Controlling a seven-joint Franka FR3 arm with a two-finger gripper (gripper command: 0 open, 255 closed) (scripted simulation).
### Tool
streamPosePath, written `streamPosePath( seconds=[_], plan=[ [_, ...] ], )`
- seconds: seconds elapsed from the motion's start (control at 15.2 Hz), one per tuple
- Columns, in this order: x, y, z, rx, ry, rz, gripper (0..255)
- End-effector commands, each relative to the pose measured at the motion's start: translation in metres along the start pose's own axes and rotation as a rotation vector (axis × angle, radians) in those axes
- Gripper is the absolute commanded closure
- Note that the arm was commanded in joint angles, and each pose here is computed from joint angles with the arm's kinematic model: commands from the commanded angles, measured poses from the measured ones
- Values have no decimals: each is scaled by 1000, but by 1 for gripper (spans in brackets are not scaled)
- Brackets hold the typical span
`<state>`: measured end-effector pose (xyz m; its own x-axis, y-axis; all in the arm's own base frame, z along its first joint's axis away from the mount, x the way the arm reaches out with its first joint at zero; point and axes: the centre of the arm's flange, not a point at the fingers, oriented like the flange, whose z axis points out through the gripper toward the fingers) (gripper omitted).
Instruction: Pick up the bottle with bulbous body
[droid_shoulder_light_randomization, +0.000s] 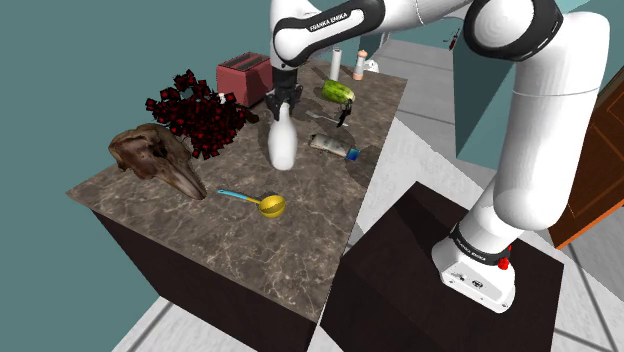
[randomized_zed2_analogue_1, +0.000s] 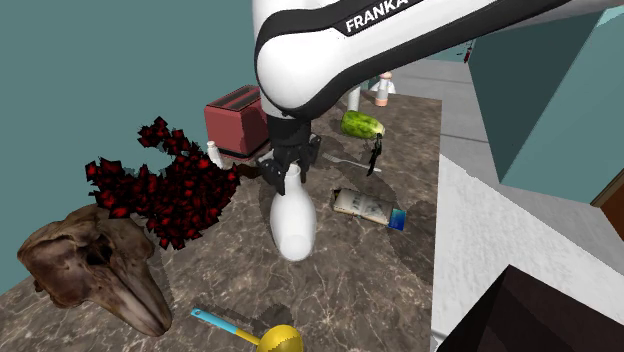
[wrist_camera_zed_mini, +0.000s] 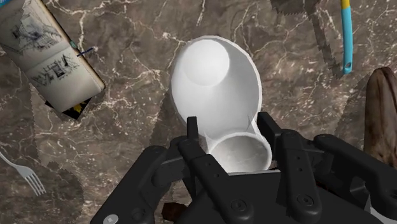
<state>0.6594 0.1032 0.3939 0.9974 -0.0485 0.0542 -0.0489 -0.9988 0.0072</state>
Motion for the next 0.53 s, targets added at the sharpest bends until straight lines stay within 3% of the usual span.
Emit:
streamPosePath(
  seconds=[0.0, 0.46],
  plan=[
    [0, -1, -10, 0, 0, 0, 255],
    [2, 0, -47, 0, 0, 0, 255]
  ],
)
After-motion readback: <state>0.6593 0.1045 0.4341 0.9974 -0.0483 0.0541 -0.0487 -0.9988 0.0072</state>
